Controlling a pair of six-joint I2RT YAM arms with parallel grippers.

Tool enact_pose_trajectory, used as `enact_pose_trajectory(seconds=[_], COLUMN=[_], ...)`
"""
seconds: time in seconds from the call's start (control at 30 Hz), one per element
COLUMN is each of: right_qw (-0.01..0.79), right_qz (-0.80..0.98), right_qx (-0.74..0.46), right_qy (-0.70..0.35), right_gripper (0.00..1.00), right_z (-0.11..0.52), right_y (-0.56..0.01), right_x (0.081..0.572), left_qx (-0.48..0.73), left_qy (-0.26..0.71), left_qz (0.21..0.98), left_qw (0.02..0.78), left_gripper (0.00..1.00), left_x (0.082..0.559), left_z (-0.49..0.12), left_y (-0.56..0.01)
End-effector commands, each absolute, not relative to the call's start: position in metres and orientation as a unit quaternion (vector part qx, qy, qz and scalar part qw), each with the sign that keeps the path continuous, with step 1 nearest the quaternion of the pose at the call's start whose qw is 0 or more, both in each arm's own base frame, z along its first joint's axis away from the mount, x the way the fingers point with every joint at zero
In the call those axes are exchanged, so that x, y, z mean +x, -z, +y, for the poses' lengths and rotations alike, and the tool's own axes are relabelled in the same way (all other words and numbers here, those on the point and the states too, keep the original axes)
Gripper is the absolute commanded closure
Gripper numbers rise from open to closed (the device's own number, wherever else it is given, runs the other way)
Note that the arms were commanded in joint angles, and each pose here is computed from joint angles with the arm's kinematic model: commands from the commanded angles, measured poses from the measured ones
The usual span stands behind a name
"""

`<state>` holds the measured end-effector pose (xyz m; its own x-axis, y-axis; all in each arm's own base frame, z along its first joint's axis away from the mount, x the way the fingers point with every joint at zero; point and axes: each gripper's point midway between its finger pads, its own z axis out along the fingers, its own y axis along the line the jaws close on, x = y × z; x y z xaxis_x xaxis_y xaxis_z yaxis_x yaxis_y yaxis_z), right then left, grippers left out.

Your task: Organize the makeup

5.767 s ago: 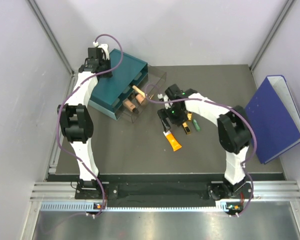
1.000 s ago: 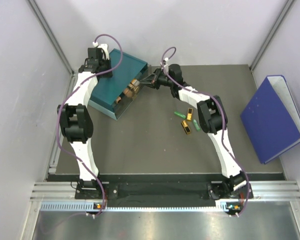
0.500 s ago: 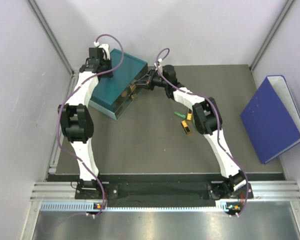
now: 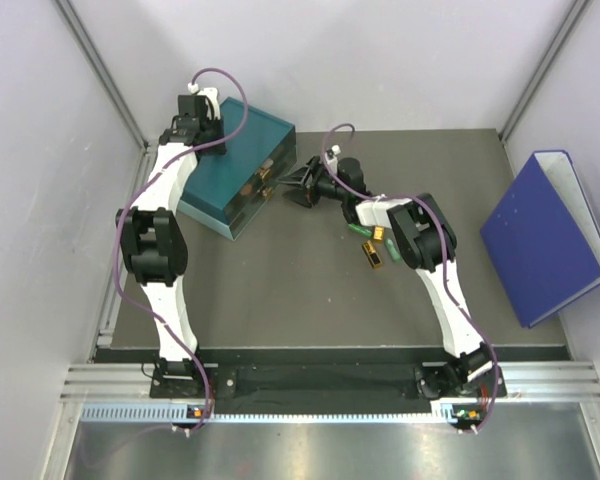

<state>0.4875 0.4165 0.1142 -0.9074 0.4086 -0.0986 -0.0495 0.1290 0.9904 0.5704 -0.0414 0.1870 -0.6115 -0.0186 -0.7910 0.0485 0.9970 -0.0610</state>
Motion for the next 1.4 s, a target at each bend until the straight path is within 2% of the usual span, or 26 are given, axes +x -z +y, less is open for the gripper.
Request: enact_pose_trajectory(seconds=[0.0,0.33,0.83,0.97,1.07,1.1,1.3,1.37], right_qw=[0.205,0.152,0.118,0.098,0.091,0.087,0.081,0.077], right_qz=[0.677,0.696,0.730,0.739,0.741,0.742,0.741,0.744], right_qx=[0.112,0.166,0.211,0.218,0.227,0.230,0.237,0.238], right_qy=[-0.698,-0.681,-0.640,-0.630,-0.625,-0.623,-0.623,-0.619], right_gripper=[0.31,0.24,0.24,0.26,0.32,0.37,0.47,0.48], right_z=[0.420,0.433,0.458,0.466,0.468,0.469,0.469,0.470], right_y=[-0.167,-0.126,-0.085,-0.070,-0.061,-0.057,-0.053,-0.049], right_x=[0.491,0.492,0.501,0.499,0.496,0.495,0.493,0.492], left_qx=[0.013,0.016,0.022,0.022,0.021,0.022,0.021,0.021], left_qy=[0.064,0.061,0.049,0.046,0.045,0.045,0.044,0.044], left_qz=[0.967,0.967,0.968,0.968,0.968,0.967,0.968,0.967], left_qw=[0.245,0.248,0.246,0.246,0.247,0.249,0.248,0.249], left_gripper=[0.69,0.69,0.69,0.69,0.69,0.69,0.69,0.69], left_x=[0.503,0.504,0.502,0.501,0.501,0.501,0.502,0.503], left_z=[-0.060,-0.060,-0.056,-0.054,-0.053,-0.054,-0.053,-0.053], left_y=[-0.078,-0.080,-0.081,-0.082,-0.084,-0.085,-0.083,-0.084])
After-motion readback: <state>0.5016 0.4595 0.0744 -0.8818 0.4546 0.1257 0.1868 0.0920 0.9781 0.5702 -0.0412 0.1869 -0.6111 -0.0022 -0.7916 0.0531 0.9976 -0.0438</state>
